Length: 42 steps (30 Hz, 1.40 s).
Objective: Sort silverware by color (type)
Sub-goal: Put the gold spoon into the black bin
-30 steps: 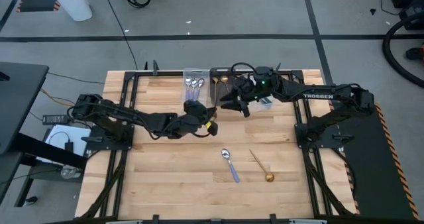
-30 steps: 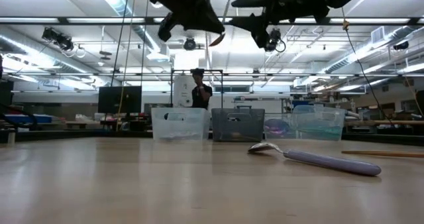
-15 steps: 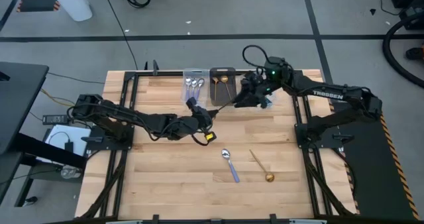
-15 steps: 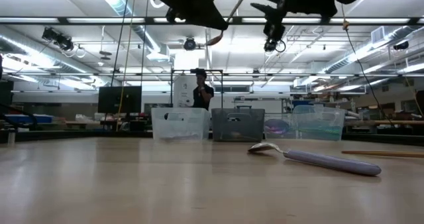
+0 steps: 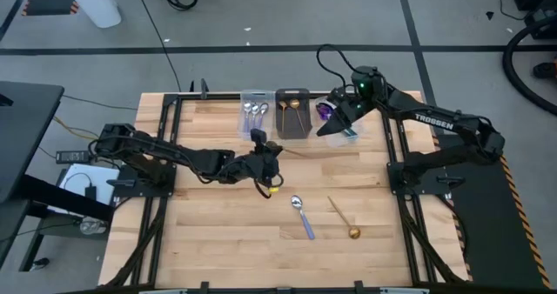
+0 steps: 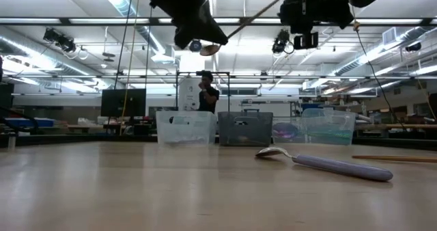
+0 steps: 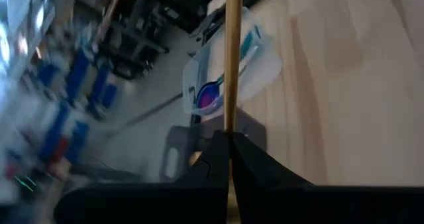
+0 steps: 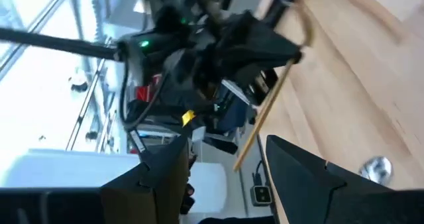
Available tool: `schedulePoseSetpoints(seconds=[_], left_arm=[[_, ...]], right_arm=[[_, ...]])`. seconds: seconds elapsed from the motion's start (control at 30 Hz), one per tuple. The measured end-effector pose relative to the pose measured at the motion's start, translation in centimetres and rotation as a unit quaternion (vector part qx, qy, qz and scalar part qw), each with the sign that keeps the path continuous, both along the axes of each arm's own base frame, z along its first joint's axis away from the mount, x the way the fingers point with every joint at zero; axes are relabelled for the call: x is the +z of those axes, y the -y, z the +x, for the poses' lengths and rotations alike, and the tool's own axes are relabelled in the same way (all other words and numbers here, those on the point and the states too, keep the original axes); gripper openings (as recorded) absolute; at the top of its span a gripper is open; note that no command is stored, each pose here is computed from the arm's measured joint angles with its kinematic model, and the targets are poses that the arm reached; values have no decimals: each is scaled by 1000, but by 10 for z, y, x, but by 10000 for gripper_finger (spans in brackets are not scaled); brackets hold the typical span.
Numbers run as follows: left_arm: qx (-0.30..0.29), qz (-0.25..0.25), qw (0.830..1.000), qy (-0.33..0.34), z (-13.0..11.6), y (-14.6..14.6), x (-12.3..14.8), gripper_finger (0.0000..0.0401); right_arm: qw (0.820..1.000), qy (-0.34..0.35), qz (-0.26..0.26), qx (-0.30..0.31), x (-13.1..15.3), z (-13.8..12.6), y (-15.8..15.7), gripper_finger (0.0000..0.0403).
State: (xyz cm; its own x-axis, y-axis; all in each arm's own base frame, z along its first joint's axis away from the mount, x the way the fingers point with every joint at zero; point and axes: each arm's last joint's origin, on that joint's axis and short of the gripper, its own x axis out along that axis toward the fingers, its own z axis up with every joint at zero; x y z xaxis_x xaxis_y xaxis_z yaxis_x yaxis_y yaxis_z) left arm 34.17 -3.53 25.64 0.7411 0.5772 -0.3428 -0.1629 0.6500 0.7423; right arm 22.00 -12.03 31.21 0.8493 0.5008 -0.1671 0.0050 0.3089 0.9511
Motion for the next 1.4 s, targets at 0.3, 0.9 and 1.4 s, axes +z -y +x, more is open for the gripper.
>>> schedulePoseSetpoints(seconds=[0.3,0.9,1.4], left_arm=[[-22,83,993,-80,7,-11,-11,10],[-51,129,983,-121,7,-12,-12,11],[-54,129,983,-118,7,-12,-11,22]], right_arm=[[995,-93,24,5,-42,33,-4,212],[988,-105,72,89,-79,85,-30,153],[989,-95,70,87,-82,84,-21,19]])
